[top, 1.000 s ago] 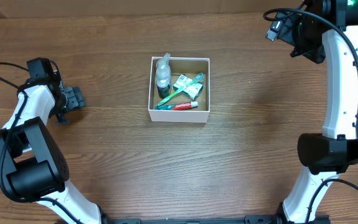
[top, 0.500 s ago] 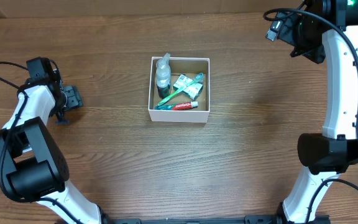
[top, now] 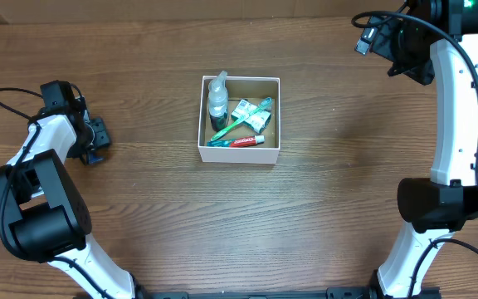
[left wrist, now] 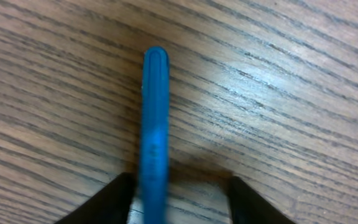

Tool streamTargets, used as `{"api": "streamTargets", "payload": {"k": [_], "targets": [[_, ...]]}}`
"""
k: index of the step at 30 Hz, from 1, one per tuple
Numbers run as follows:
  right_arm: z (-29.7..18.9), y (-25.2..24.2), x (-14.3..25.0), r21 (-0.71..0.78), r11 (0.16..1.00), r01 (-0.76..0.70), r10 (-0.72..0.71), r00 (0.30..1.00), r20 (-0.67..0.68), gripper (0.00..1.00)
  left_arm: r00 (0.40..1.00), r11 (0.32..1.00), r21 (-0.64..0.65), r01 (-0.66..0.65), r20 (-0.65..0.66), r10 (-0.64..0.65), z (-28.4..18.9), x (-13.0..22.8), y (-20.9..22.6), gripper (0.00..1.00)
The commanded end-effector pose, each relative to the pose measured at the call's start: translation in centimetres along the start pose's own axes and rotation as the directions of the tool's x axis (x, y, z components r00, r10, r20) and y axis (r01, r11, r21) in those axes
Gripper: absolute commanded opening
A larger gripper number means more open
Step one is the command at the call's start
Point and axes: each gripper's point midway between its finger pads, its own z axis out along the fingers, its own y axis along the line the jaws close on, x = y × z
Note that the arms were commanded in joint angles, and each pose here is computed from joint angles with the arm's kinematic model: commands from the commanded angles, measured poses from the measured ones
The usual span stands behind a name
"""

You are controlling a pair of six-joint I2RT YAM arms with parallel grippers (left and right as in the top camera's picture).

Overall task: Pack container
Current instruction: 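Lower the left gripper and grasp the blue razor handle, then carry the razor right and lower it into the box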

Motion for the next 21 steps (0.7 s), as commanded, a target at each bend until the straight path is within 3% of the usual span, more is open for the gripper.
{"api": "streamTargets", "payload": {"k": [1, 8, 14, 21], "targets": [[-1.2, 0.2, -0.3, -0.016, 1.000, 0.004, -0.004, 0.999, 0.034, 1.00, 0.997, 1.000, 0.005, 0.023, -0.079, -0.022, 1.6, 2.1, -0.1, 0.30], [-1.2, 0.2, -0.3, -0.016, 1.000, 0.004, -0.004, 0.999, 0.034, 1.00, 0.990, 0.992, 0.115, 0.045, -0.136, -0.029, 0.6, 2.6, -2.1, 0.17], [-1.2, 0.2, -0.3, -0.016, 1.000, 0.004, -0.004, 0.999, 0.034, 1.00, 0.985, 0.984, 0.167, 0.059, -0.171, -0.030, -2.6, 0.7, -3.1, 0.05], [-1.2, 0.2, -0.3, -0.016, 1.000, 0.004, -0.004, 0.999, 0.034, 1.00, 0.984, 0.977, 0.202, 0.064, -0.173, -0.028, -7.3, -1.9, -3.8, 0.04]]}}
